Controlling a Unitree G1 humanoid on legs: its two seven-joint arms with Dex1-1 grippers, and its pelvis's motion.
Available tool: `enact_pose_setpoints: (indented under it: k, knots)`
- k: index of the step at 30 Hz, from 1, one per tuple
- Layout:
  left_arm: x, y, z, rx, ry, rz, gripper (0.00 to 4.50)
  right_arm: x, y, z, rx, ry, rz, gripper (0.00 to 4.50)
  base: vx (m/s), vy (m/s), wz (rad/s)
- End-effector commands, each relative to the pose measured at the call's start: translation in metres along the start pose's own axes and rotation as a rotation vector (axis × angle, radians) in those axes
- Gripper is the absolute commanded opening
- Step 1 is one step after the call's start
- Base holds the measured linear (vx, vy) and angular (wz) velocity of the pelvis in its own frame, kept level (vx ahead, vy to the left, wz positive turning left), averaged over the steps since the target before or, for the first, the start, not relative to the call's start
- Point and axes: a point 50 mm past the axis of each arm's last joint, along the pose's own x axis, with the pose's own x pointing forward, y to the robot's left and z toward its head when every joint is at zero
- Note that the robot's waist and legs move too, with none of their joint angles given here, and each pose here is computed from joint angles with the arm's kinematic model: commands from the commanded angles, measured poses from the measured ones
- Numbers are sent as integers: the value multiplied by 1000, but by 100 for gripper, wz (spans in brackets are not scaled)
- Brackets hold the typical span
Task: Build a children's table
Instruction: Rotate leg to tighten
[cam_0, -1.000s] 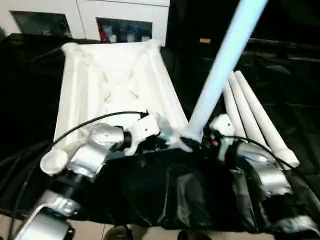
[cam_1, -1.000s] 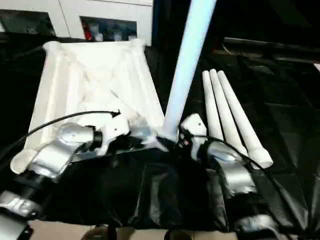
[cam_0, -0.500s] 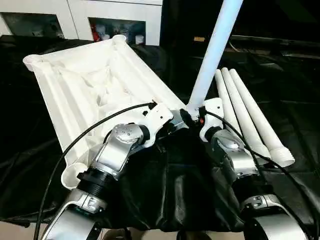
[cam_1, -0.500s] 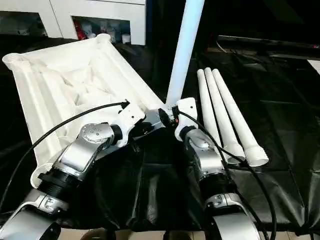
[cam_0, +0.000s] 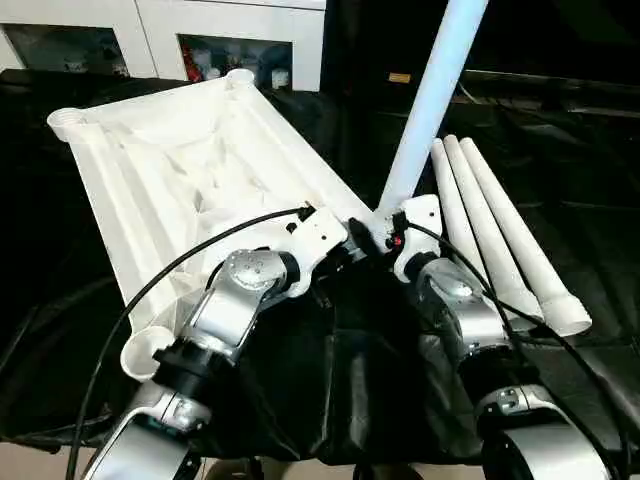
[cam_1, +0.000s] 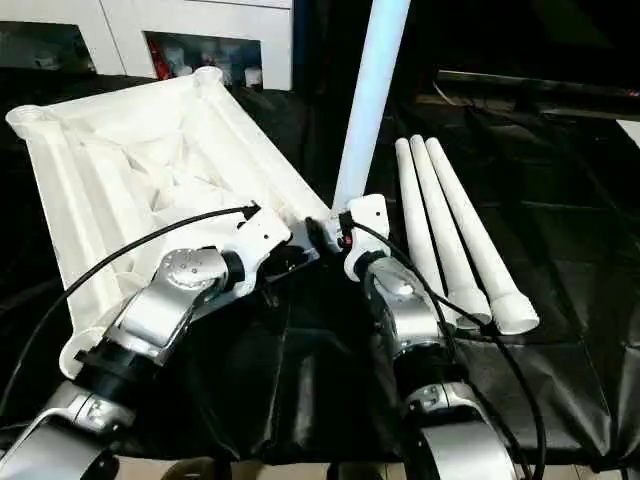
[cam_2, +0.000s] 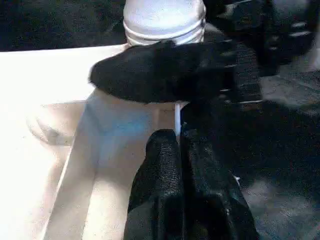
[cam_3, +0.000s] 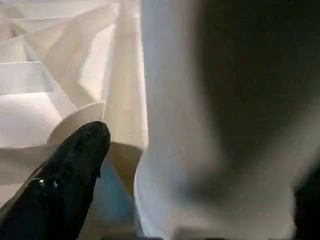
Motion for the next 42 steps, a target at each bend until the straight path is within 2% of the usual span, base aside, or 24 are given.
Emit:
enact_pose_setpoints:
  k: [1, 4, 8, 10, 11, 12, 15, 23, 33, 35, 42]
  knots:
    - [3, -17, 12, 40, -96, -131, 0, -5, 6, -12, -3, 49, 64, 445, 0, 0, 0]
    - [-1, -16, 9, 44, -92, -149, 0, -10, 2, -11, -17, 44, 102, 445, 0, 0, 0]
    - [-12, -14, 3, 58, -92, -213, 0, -25, -2, -10, -79, 45, 244, 445, 0, 0, 0]
    - [-12, -14, 3, 58, -92, -213, 0, -25, -2, -10, -79, 45, 244, 445, 0, 0, 0]
    - [-19, -11, -1, 81, -76, -253, 0, -37, -4, -8, -118, 52, 358, 445, 0, 0, 0]
    - [-19, -11, -1, 81, -76, -253, 0, -37, -4, -8, -118, 52, 358, 445, 0, 0, 0]
    - [-30, -4, -7, 121, -47, -338, 0, -59, -12, -5, -157, 90, 543, 445, 0, 0, 0]
    - [-37, 2, -10, 146, -21, -401, 0, -77, -13, -6, -219, 171, 714, 445, 0, 0, 0]
    - [-44, 8, -16, 161, -3, -434, 0, -81, -12, -2, -205, 184, 774, 356, 0, 0, 0]
    - [-44, 8, -16, 161, -3, -435, 0, -81, -10, -1, -201, 184, 782, 327, 0, 0, 0]
    - [-45, 7, -17, 156, -6, -445, 0, -82, -8, -3, -180, 190, 794, 288, 0, 0, 0]
